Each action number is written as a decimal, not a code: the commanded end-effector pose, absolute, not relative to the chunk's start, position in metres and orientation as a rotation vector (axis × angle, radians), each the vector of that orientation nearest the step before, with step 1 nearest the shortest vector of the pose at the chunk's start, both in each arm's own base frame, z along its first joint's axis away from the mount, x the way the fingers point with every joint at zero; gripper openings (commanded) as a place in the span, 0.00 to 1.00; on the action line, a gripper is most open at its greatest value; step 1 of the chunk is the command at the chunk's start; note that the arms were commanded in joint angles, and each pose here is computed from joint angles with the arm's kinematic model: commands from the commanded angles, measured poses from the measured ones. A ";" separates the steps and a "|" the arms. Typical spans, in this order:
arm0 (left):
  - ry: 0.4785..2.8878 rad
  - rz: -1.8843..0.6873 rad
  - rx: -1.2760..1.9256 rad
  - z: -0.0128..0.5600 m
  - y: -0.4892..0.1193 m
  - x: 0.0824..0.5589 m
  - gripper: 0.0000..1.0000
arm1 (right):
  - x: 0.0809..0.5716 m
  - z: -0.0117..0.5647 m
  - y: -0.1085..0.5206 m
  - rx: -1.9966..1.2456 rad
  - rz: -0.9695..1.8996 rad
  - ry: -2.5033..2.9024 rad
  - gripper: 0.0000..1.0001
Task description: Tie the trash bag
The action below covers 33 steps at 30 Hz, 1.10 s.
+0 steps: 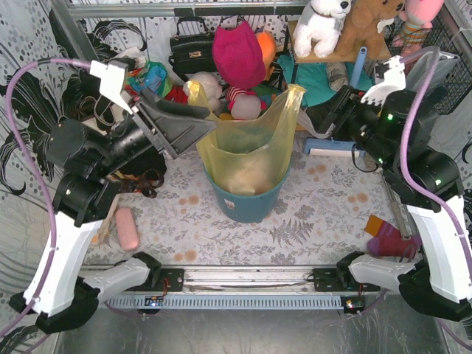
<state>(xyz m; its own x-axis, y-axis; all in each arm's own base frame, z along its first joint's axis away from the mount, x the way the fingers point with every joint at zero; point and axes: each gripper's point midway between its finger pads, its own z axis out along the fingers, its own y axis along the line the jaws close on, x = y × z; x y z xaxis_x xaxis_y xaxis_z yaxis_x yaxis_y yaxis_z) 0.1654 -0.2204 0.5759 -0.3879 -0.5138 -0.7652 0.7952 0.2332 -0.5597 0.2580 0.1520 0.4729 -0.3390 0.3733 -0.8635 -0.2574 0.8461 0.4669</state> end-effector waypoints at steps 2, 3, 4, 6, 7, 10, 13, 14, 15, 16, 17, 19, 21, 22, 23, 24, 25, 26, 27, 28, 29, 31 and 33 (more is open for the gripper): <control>1.183 -1.528 0.403 0.623 -0.230 0.156 0.93 | 0.255 0.511 0.158 -0.043 0.659 1.679 0.62; 1.178 -1.530 0.408 0.625 -0.232 0.158 0.93 | 0.254 0.517 0.158 -0.050 0.667 1.655 0.62; 1.172 -1.533 0.415 0.627 -0.235 0.160 0.93 | 0.253 0.522 0.160 -0.066 0.679 1.627 0.62; 1.160 -1.549 0.420 0.629 -0.243 0.164 0.91 | 0.251 0.531 0.167 -0.132 0.702 1.567 0.64; 1.167 -1.544 0.393 0.628 -0.247 0.170 0.89 | 0.249 0.535 0.171 -0.172 0.718 1.529 0.65; 1.189 -1.534 0.397 0.624 -0.270 0.173 0.88 | 0.242 0.548 0.182 -0.281 0.745 1.423 0.68; 1.216 -1.481 0.411 0.615 -0.292 0.172 0.88 | 0.248 0.547 0.190 -0.344 0.728 1.427 0.72; 1.224 -1.453 0.411 0.611 -0.296 0.174 0.88 | 0.252 0.545 0.192 -0.355 0.716 1.445 0.73; 1.232 -1.420 0.400 0.608 -0.300 0.177 0.89 | 0.255 0.543 0.195 -0.368 0.716 1.463 0.71; 1.240 -1.387 0.393 0.603 -0.304 0.180 0.87 | 0.256 0.543 0.200 -0.396 0.719 1.469 0.71; 1.242 -1.342 0.392 0.598 -0.307 0.185 0.86 | 0.256 0.543 0.205 -0.426 0.731 1.474 0.71; 1.258 -1.282 0.372 0.588 -0.311 0.194 0.85 | 0.258 0.541 0.213 -0.469 0.748 1.483 0.71; 1.251 -1.237 0.368 0.580 -0.313 0.199 0.86 | 0.258 0.540 0.219 -0.510 0.765 1.482 0.70; 1.232 -1.227 0.364 0.580 -0.312 0.201 0.87 | 0.259 0.540 0.219 -0.518 0.768 1.480 0.67; 1.223 -1.217 0.360 0.578 -0.312 0.202 0.88 | 0.260 0.539 0.219 -0.522 0.774 1.480 0.63; 1.214 -1.207 0.360 0.577 -0.311 0.203 0.88 | 0.260 0.539 0.218 -0.522 0.779 1.478 0.60; 1.204 -1.198 0.360 0.576 -0.311 0.204 0.88 | 0.261 0.538 0.217 -0.518 0.780 1.477 0.58; 1.201 -1.189 0.361 0.574 -0.312 0.206 0.89 | 0.262 0.537 0.216 -0.510 0.778 1.479 0.57; 1.195 -1.183 0.360 0.573 -0.311 0.207 0.89 | 0.263 0.536 0.214 -0.502 0.776 1.481 0.57; 1.194 -1.179 0.363 0.571 -0.312 0.207 0.89 | 0.263 0.536 0.214 -0.498 0.777 1.481 0.56; 1.192 -1.178 0.369 0.570 -0.314 0.209 0.89 | 0.263 0.535 0.213 -0.494 0.778 1.484 0.56; 1.184 -1.188 0.388 0.568 -0.318 0.207 0.90 | 0.262 0.535 0.212 -0.487 0.781 1.485 0.56; 1.182 -1.191 0.402 0.565 -0.322 0.208 0.90 | 0.261 0.536 0.209 -0.469 0.776 1.483 0.54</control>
<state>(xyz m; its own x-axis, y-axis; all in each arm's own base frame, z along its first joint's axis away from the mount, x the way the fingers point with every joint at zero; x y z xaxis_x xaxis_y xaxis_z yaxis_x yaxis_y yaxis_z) 0.2112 -0.3277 0.5386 -0.1914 -0.4359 -0.8794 0.8359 0.3972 -0.3789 0.2699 0.2134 0.5242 -0.1196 0.1444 -0.9823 -0.6960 0.6933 0.1867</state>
